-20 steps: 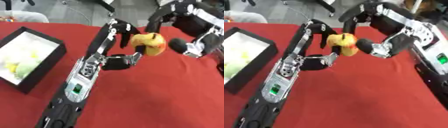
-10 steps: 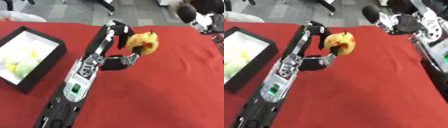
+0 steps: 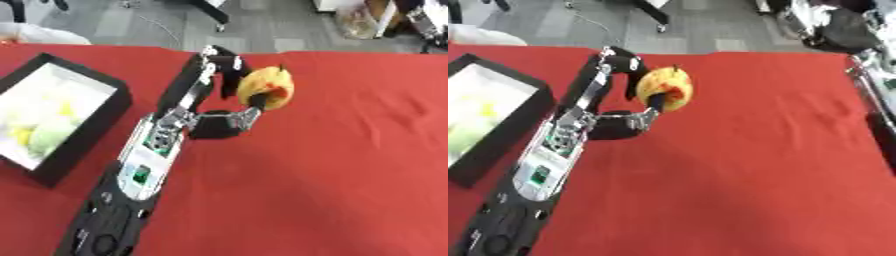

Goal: Pick up the objects with one hand, pass them to the other hand, and then place them into the box on the other side of the table.

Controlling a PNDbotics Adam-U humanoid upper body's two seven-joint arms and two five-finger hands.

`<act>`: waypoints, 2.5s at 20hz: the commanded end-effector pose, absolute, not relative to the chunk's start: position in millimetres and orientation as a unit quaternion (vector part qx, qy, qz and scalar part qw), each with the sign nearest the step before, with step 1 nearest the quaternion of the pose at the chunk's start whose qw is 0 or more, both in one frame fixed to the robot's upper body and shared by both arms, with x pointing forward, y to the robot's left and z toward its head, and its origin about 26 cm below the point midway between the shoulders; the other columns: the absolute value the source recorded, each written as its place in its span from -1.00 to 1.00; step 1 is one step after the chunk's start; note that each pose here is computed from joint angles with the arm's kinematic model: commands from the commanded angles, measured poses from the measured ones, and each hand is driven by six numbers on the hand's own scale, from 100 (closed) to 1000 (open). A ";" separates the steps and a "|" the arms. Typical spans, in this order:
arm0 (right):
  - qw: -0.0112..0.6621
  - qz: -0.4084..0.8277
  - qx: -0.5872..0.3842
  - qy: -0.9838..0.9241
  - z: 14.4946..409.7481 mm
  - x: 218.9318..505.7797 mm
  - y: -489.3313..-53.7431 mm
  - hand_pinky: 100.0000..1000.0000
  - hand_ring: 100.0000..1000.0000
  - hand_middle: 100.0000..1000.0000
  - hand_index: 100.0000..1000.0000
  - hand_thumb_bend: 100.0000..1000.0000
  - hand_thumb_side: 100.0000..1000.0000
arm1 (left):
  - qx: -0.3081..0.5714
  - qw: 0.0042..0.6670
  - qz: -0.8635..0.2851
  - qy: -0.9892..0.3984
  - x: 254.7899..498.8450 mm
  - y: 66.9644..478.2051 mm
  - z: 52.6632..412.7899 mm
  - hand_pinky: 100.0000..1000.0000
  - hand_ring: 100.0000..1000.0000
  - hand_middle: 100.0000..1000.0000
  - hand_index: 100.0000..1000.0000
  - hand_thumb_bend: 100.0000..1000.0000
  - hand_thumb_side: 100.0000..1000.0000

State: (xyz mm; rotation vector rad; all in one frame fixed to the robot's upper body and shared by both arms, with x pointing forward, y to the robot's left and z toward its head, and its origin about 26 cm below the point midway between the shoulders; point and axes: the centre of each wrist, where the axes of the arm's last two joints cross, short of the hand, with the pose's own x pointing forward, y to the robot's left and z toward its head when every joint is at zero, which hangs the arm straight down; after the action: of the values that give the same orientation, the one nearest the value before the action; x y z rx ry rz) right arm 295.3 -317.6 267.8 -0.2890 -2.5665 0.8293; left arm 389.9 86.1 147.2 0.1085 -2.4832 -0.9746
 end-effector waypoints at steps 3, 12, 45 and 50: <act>0.176 0.302 -0.160 -0.923 279.0 282.9 -342.9 0.52 0.76 0.74 0.78 -0.56 0.00 | 0.230 0.267 -0.281 -0.893 397.6 196.5 169.1 -0.64 -0.73 -0.68 -0.26 -1.00 -0.82; 0.209 0.306 -0.173 -0.913 261.8 280.0 -348.8 0.49 0.74 0.72 0.76 -0.58 0.00 | 0.549 0.386 -0.388 -0.632 370.7 366.6 168.0 -0.51 -0.64 -0.58 -0.19 -1.00 -0.68; 0.274 0.269 0.010 -0.923 196.6 289.4 -293.3 0.39 0.74 0.70 0.68 -0.87 -0.13 | 0.108 0.441 -0.140 -0.880 312.6 243.1 129.3 -0.28 0.00 0.15 0.48 -0.24 0.22; 0.286 0.267 0.017 -0.920 193.3 289.2 -291.3 0.38 0.75 0.70 0.68 -0.93 -0.14 | 0.098 0.441 -0.138 -0.881 309.6 242.5 127.0 -0.28 -0.01 0.14 0.47 -0.26 0.20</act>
State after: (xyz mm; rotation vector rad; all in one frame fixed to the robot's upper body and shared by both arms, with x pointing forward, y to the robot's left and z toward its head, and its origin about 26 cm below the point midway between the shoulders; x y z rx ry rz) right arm 290.8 -291.4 187.2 0.0422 -2.4471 0.6974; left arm 310.7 242.8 118.6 0.2478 -2.1526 -0.3372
